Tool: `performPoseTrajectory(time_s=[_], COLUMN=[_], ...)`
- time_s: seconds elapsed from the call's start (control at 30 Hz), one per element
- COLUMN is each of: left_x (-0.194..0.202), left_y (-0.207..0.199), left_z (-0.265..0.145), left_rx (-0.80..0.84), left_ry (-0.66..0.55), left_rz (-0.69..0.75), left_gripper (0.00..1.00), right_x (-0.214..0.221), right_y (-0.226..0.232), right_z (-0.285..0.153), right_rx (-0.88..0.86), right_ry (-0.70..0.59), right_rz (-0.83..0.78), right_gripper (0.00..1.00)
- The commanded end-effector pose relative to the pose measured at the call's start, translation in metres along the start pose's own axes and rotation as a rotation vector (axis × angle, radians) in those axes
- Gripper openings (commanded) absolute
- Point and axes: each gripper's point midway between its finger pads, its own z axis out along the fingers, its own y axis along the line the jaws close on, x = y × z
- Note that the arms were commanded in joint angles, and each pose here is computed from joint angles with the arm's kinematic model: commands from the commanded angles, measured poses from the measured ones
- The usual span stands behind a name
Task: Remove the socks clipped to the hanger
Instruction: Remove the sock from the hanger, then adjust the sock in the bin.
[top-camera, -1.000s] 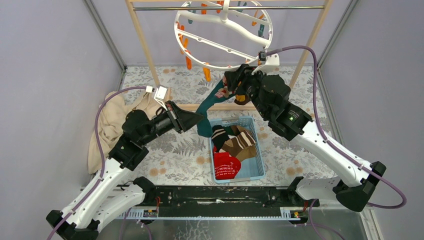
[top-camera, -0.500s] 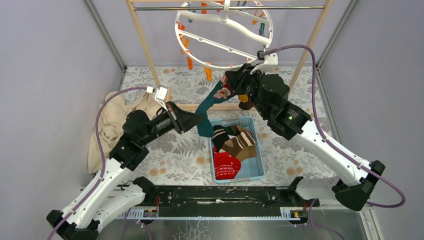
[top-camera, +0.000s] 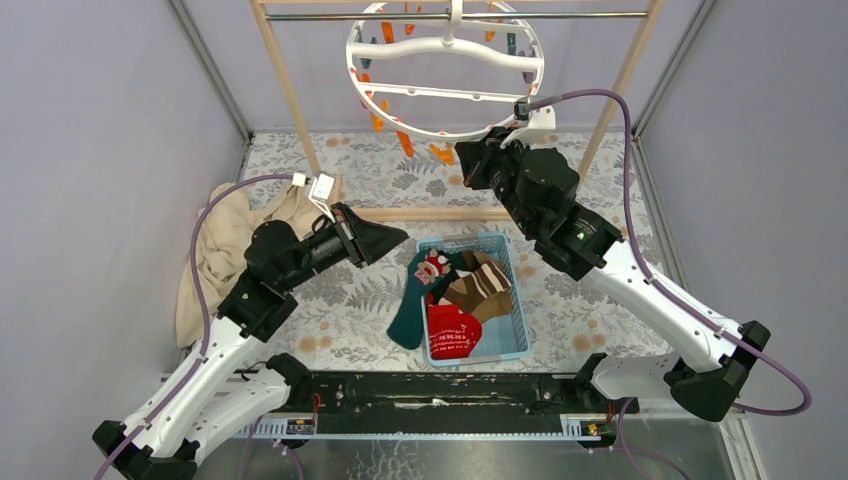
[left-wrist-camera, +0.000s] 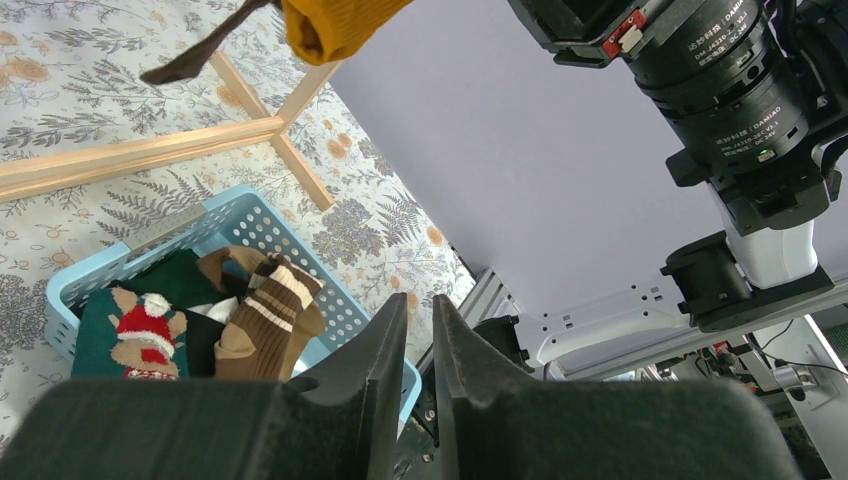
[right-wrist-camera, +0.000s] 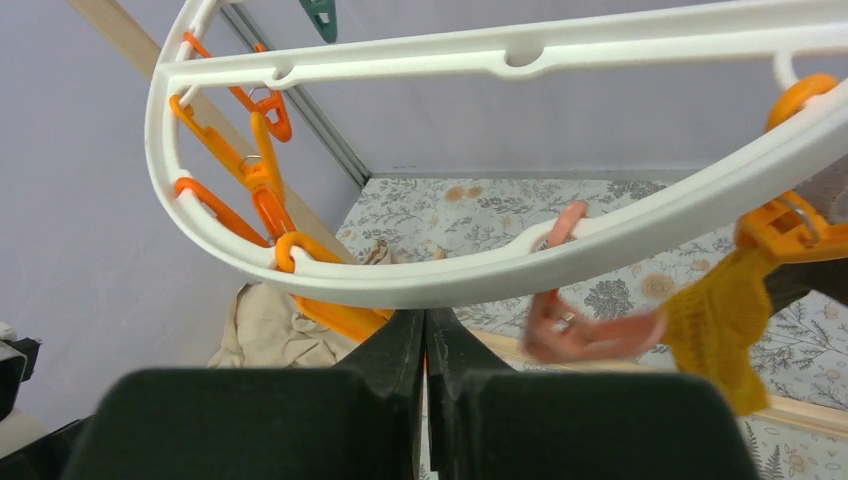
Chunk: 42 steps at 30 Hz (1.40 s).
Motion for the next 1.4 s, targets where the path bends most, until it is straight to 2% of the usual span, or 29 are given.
performPoseTrajectory(time_s=[0.0,0.13,0.33,0.47,0.53,0.6,0.63,0.67,0.87,1.37], left_x=[-0.001,0.000,0.002,0.006,0.010,0.011,0.012,0.013,0.021,0.074], left_y=[-0.006,-0.004,0.001,0.009,0.016,0.022,0.025,0.028,0.045,0.120], left_z=[-0.001,0.000,0.001,0.001,0.000,-0.001,-0.002,-0.003,-0.007,-0.035], left_rx=[0.028,0.024,0.010,-0.023,-0.052,-0.085,-0.100,-0.115,-0.194,-0.499], left_ry=[-0.006,-0.004,-0.001,0.006,0.018,0.019,0.018,0.019,0.034,0.118], left_rz=[0.016,0.014,0.010,0.006,0.003,0.001,0.001,0.002,-0.012,-0.103], left_gripper=[0.22,0.22,0.23,0.33,0.45,0.66,0.84,0.97,0.99,0.99], right_x=[-0.031,-0.030,-0.014,0.008,0.021,0.036,0.045,0.054,0.118,0.216], right_y=[0.014,0.012,0.005,0.005,0.007,0.008,0.009,0.010,0.017,-0.001], right_z=[-0.007,-0.010,-0.023,-0.031,-0.037,-0.044,-0.047,-0.051,-0.069,-0.079], right_rx=[-0.042,-0.040,-0.041,-0.075,-0.101,-0.130,-0.142,-0.152,-0.221,-0.177], right_ry=[-0.075,-0.068,0.000,0.107,0.171,0.238,0.274,0.313,0.520,0.724], right_rz=[0.032,0.028,-0.002,-0.050,-0.076,-0.099,-0.112,-0.126,-0.209,-0.229], right_gripper=[0.09,0.34,0.43,0.47,0.50,0.54,0.56,0.57,0.55,0.56])
